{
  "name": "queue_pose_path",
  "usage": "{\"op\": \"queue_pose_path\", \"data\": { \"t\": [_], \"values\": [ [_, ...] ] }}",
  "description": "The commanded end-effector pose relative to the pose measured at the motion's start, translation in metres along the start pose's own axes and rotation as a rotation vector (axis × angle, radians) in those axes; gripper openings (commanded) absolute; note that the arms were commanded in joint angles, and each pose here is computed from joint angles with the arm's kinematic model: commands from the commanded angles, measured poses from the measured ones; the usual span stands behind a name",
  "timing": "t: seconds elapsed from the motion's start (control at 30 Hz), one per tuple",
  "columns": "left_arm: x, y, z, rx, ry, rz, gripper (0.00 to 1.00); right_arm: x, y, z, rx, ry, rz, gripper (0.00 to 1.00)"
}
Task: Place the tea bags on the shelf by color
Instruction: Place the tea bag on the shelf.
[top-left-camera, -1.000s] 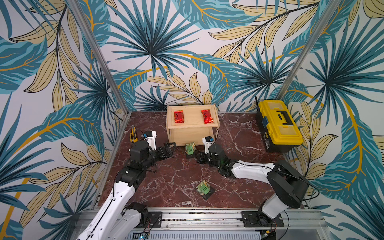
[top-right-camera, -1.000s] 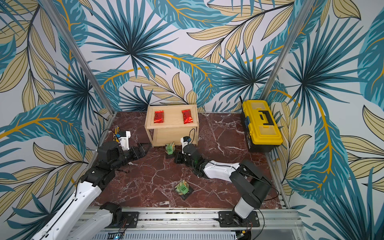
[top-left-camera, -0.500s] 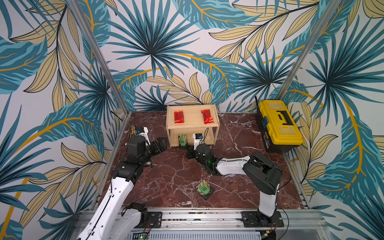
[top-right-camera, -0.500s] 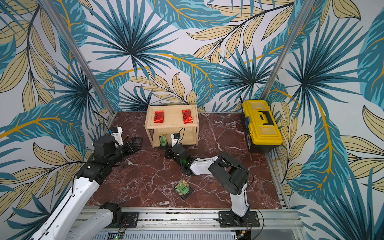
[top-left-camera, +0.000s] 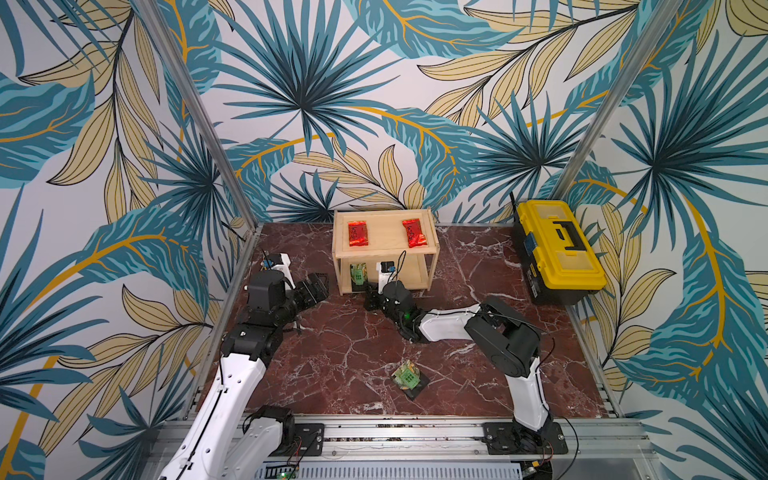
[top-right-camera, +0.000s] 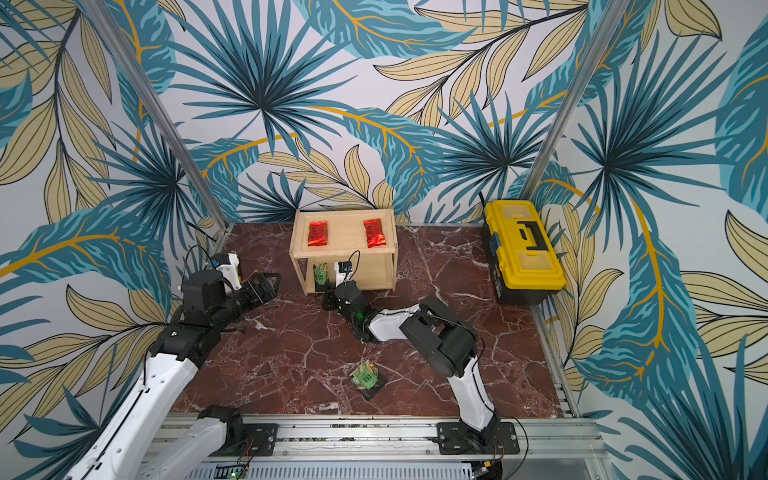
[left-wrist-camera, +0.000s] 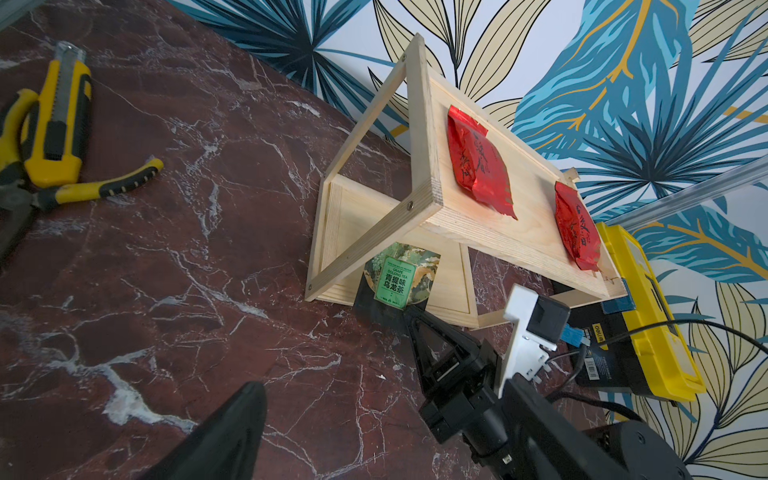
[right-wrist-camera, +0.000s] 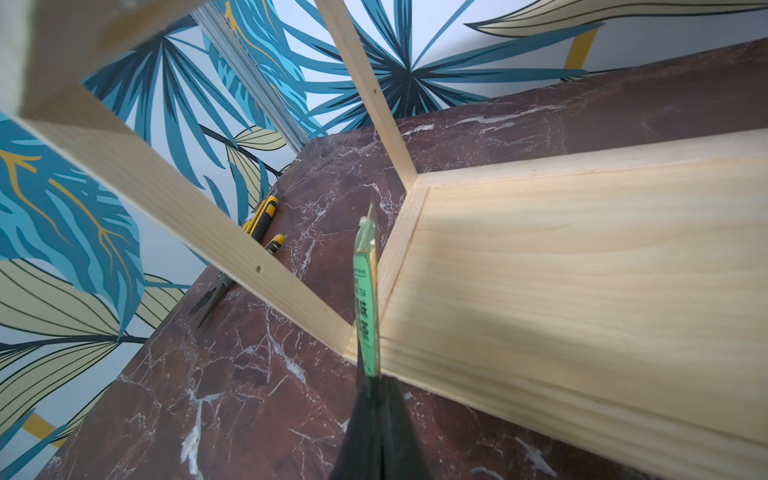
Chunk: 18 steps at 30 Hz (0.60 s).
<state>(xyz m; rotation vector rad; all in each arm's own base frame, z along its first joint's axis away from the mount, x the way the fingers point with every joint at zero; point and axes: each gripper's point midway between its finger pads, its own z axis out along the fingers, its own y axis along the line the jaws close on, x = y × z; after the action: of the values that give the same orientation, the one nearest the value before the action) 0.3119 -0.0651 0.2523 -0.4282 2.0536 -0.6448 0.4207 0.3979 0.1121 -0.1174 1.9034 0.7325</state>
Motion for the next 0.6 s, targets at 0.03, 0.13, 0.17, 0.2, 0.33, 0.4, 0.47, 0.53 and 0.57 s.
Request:
{"op": "queue_pose_path", "data": {
  "t": [0.03,0.13,0.17,0.2,0.33,0.4,0.47,0.53,0.57],
  "values": [
    [-0.008,-0.008,-0.003,0.029,-0.01,0.024,0.93,0.004,-0.007,0.01,0.003,0.002,-0.006,0.0],
    [-0.007,-0.008,-0.003,0.031,-0.008,0.027,0.93,0.007,-0.007,0.014,0.002,0.012,-0.007,0.0],
    [-0.008,-0.008,-0.003,0.031,-0.01,0.029,0.93,0.009,-0.006,0.015,0.0,0.016,-0.006,0.0],
    [-0.007,-0.008,-0.003,0.032,-0.008,0.028,0.93,0.008,-0.006,0.015,-0.001,0.015,-0.006,0.0],
    [-0.006,-0.009,-0.003,0.04,-0.005,0.032,0.93,0.01,-0.007,0.017,0.006,0.021,-0.018,0.06],
    [-0.005,-0.009,-0.003,0.042,-0.001,0.032,0.93,0.009,-0.009,0.018,0.022,0.022,-0.027,0.11],
    [-0.004,-0.008,-0.002,0.04,-0.001,0.033,0.93,0.009,-0.012,0.018,0.037,0.021,-0.035,0.12],
    [-0.005,-0.008,-0.003,0.041,-0.002,0.035,0.93,0.01,-0.013,0.02,0.049,0.028,-0.041,0.13],
    [-0.004,-0.009,-0.003,0.043,0.0,0.035,0.93,0.012,-0.015,0.021,0.057,0.034,-0.043,0.13]
  ]
}}
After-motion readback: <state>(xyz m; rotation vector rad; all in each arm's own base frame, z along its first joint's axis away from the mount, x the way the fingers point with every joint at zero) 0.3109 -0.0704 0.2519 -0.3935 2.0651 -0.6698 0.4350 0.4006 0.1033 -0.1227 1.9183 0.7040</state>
